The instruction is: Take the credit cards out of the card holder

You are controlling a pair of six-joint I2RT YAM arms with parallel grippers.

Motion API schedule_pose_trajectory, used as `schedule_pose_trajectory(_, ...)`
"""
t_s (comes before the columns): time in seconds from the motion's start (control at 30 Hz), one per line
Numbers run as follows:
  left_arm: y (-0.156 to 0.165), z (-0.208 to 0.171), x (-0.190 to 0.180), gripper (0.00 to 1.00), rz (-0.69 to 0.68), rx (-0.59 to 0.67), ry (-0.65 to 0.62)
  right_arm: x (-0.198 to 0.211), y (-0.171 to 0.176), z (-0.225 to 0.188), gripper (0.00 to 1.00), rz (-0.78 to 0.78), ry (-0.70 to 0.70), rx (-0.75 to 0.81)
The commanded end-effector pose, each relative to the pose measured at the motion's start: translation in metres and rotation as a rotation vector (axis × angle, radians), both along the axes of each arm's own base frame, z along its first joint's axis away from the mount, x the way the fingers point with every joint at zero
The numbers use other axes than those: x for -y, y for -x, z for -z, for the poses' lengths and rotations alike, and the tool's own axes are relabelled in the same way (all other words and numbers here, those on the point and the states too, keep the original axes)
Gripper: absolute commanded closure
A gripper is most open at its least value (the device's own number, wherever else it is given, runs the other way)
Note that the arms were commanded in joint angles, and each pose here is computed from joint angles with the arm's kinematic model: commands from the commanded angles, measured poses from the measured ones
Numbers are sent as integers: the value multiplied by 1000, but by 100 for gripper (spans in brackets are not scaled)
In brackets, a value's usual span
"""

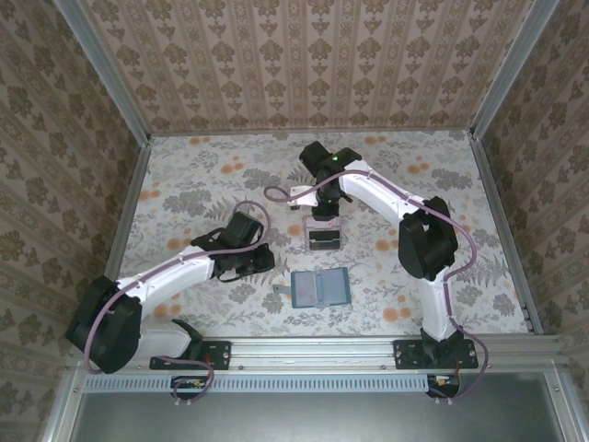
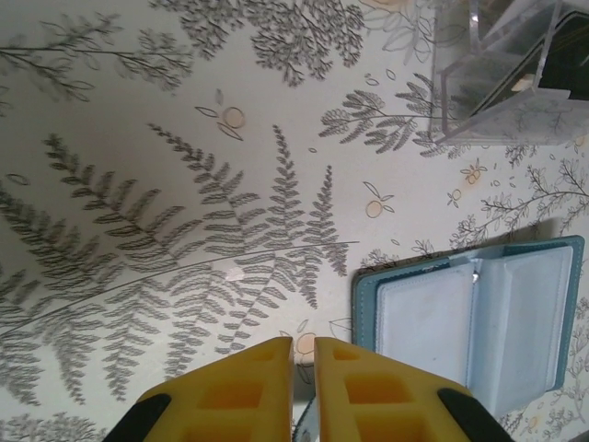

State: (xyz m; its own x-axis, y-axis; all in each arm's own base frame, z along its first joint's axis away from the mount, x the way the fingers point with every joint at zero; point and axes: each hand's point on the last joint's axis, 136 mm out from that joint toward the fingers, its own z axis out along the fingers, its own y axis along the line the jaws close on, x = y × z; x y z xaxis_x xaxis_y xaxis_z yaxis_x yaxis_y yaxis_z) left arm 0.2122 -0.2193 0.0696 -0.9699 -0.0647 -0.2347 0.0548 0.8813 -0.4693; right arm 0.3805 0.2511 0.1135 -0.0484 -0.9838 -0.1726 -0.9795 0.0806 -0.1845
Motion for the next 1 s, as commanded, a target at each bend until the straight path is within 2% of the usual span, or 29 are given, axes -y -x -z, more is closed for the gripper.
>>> schedule_pose_trajectory(0.0,-1,-7,16,87,65,9,14,-1,3,-26,78,75,-67,62)
schedule_pose_trajectory(0.2,3,-3,30,88,109,10,5,0,12,-33,76,277,-216,86)
schedule_pose_trajectory(0.37,10,6,35,90,137,-17,-18,6,20,-29,79,538,-315,55)
schedule_pose_trajectory(0.53,20,16,43,92,169,-46,-34,4,37,-21,87,753,-426,-51)
schedule_pose_trajectory(0.7,32,25,49,93,208,-79,-58,-5,57,-13,88,975,-586,-206)
schedule_pose_trajectory(0.8,39,29,50,93,229,-89,-81,-5,69,-7,88,1105,-627,-297)
schedule_pose_trajectory(0.97,47,39,45,94,228,-115,-107,-17,93,-3,87,1160,-659,-421)
